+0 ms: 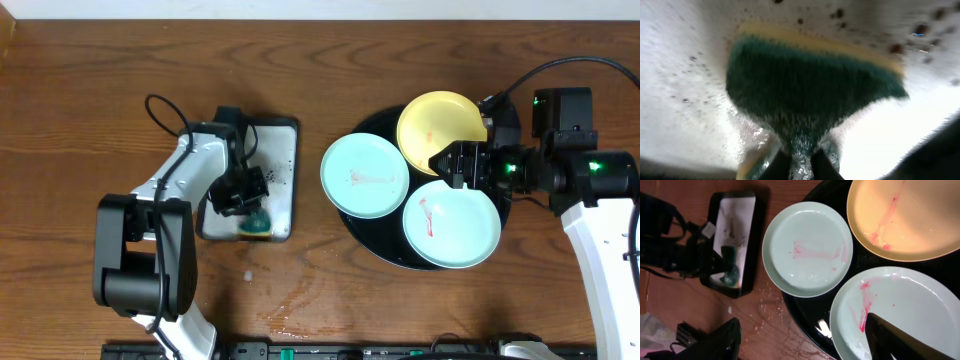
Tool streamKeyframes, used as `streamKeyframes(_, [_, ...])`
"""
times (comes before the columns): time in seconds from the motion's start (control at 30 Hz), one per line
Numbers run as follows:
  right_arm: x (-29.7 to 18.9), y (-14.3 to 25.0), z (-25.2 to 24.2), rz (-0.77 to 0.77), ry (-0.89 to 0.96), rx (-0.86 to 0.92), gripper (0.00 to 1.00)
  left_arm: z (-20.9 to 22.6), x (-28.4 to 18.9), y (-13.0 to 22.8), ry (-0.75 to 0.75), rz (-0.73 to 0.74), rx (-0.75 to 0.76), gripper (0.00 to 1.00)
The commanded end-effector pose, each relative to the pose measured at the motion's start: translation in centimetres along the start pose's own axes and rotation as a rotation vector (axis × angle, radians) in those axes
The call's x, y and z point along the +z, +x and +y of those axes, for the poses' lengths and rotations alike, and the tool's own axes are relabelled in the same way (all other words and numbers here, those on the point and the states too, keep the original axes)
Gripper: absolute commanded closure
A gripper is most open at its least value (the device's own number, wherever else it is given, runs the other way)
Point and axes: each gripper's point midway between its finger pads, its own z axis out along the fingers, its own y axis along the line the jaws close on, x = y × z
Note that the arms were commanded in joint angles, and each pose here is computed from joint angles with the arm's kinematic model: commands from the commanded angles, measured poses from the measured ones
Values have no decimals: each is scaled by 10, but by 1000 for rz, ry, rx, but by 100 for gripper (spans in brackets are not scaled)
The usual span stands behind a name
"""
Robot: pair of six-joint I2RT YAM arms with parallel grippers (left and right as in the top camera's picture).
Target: Clean dirty plates on tray and stack at the side
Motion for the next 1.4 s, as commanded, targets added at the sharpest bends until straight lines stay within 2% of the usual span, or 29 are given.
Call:
streamKeyframes(0.0, [-4, -4, 6, -15, -2, -26, 24, -13, -33, -20, 36, -99, 25, 89])
streamKeyframes(0.03, [-4, -3, 3, -14, 17, -24, 24, -13, -38, -19, 39, -108, 29, 73])
streamKeyframes(0.13, [-5, 1, -13, -1, 105, -6, 24, -11, -45, -12, 37, -102, 29, 57])
streamKeyframes(0.23, [-8, 7, -29, 15, 197, 48, 23, -7, -38, -3, 16, -68, 27, 47])
streamKeyframes(0.4, [-18, 22, -53, 51, 298, 186, 12, -2, -13, -1, 7, -75, 36, 45])
streamKeyframes(0.47, [-24, 27, -65, 64, 320, 219, 11, -1, -2, -2, 10, -84, 40, 46])
streamKeyframes(0.5, [-27, 29, -70, 67, 329, 227, 11, 0, 3, -2, 11, -86, 40, 51])
streamKeyframes(0.57, [-32, 33, -77, 80, 333, 250, 11, 2, 12, -1, 12, -87, 40, 66])
streamKeyframes(0.63, [-35, 41, -83, 107, 334, 255, 12, 2, 14, -2, 15, -93, 41, 87])
streamKeyframes(0.67, [-34, 43, -84, 115, 335, 251, 12, 1, 14, -4, 18, -100, 43, 92])
streamKeyframes(1.07, [6, 85, -111, 204, 338, 291, 14, -2, -37, -16, -19, -182, 59, 93])
streamKeyframes(1.1, [10, 84, -114, 194, 338, 284, 13, -2, -40, -16, -15, -190, 59, 83])
streamKeyframes(1.13, [11, 83, -115, 188, 338, 278, 12, -2, -41, -15, -14, -190, 59, 64])
streamKeyframes(1.23, [13, 77, -116, 168, 335, 249, 10, -1, -38, -14, -16, -185, 58, 43])
streamKeyframes(1.37, [13, 75, -117, 158, 335, 250, 9, -7, -22, -21, 9, -212, 65, 39])
